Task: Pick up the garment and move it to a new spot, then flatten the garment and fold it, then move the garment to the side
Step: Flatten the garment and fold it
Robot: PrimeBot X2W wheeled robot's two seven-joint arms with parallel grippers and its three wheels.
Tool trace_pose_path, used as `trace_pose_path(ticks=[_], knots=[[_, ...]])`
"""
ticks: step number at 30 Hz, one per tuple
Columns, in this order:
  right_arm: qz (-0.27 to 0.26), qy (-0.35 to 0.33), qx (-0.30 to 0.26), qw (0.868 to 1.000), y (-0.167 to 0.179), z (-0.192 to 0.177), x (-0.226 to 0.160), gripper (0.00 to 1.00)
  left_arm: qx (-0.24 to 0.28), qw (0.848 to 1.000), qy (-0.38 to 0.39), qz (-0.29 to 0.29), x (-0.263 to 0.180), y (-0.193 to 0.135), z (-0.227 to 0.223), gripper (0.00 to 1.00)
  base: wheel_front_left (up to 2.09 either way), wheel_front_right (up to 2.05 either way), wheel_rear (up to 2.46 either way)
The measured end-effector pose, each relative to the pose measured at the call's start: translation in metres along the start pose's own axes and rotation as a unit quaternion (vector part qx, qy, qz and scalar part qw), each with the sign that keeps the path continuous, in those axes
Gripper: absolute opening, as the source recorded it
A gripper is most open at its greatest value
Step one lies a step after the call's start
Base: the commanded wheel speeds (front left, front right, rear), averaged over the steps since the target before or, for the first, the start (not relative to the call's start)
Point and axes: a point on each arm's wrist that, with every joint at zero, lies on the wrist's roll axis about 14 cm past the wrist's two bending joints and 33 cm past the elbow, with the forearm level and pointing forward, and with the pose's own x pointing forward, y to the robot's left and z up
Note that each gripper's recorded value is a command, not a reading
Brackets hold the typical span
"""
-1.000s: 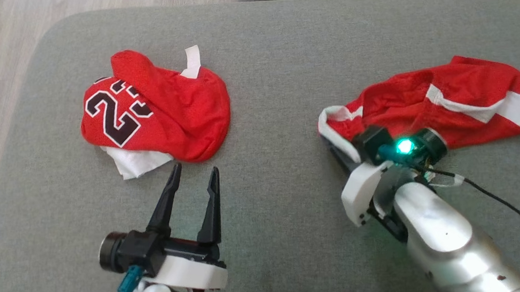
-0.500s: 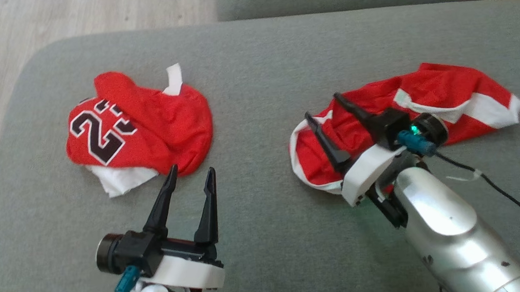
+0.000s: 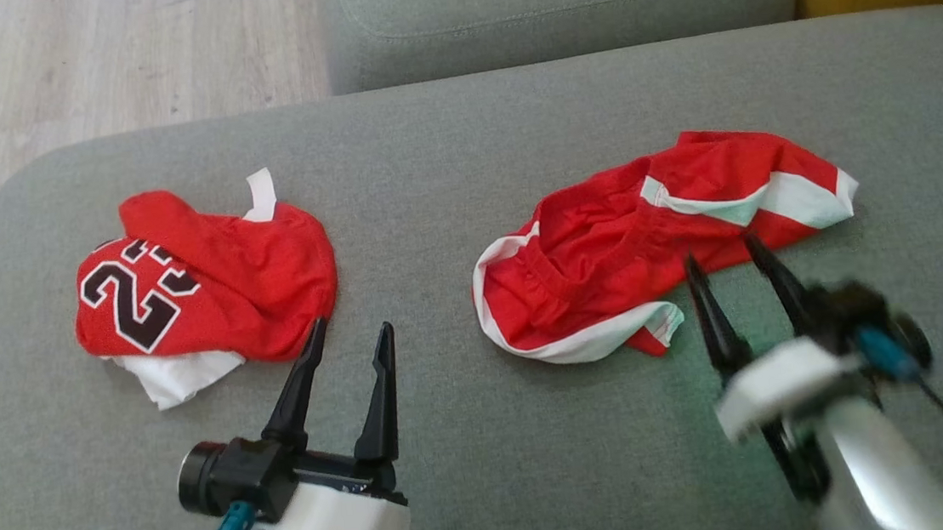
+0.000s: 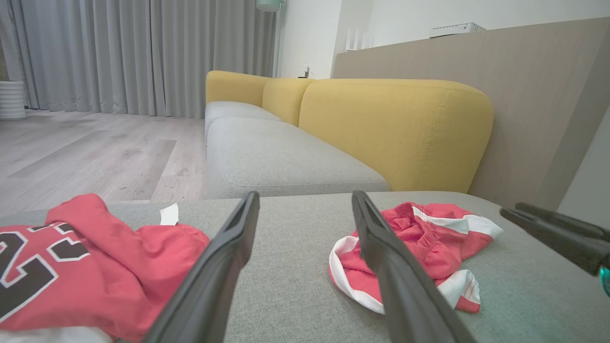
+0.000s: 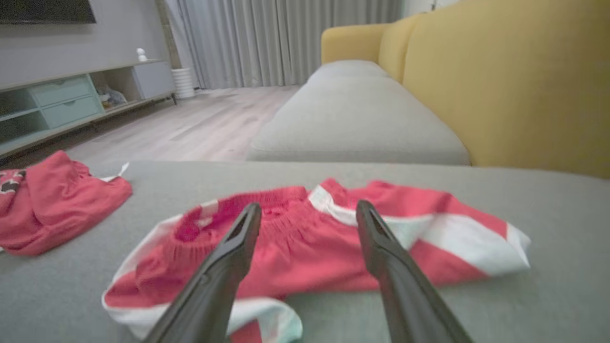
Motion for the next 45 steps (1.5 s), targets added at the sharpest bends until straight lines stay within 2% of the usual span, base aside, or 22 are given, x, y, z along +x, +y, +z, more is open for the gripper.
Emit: trace_pose_path(ticks=[6,14,20,25,30,31,32,38,42,45], knots=[[-0.032,0.061,0.036,0.997,-0.01,-0.047,-0.032,1.0,-0.005,1.0,0.011,0.001,0.003,0.002,-0.008,1.0,0.0,0.0,0.0],[-0.014,0.114,0.065,0.991,0.004,-0.066,-0.017,1.0,-0.009,1.0,0.021,0.011,0.005,0.01,-0.016,1.0,0.0,0.0,0.0],[0.024,0.151,0.013,0.988,0.018,-0.081,0.0,1.0,-0.007,1.0,0.021,0.018,0.009,0.017,-0.016,1.0,0.0,0.0,0.0],[0.05,0.188,-0.049,0.98,0.025,-0.099,0.0,1.0,-0.008,0.999,0.027,0.026,0.007,0.022,-0.02,1.0,0.0,0.0,0.0],[0.06,0.207,-0.062,0.975,0.027,-0.106,0.001,1.0,-0.007,0.999,0.026,0.027,0.007,0.023,-0.019,1.0,0.0,0.0,0.0],[0.06,0.208,-0.058,0.975,0.028,-0.106,0.001,0.43,-0.007,0.999,0.026,0.026,0.007,0.023,-0.019,1.0,0.0,0.0,0.0],[0.059,0.208,-0.052,0.975,0.028,-0.106,0.001,0.0,-0.006,0.999,0.025,0.025,0.008,0.022,-0.018,1.0,0.0,0.0,0.0],[0.038,0.196,-0.031,0.979,0.019,-0.099,-0.001,0.0,-0.005,1.0,0.02,0.021,0.009,0.019,-0.015,1.0,0.0,0.0,0.0],[-0.02,0.168,-0.015,0.985,-0.014,-0.084,-0.005,0.0,-0.004,1.0,0.013,0.016,0.011,0.016,-0.01,1.0,0.0,0.0,0.0],[-0.08,0.144,-0.02,0.986,-0.053,-0.068,-0.014,0.0,-0.003,1.0,0.009,0.008,0.013,0.011,-0.007,1.0,0.0,0.0,0.0]])
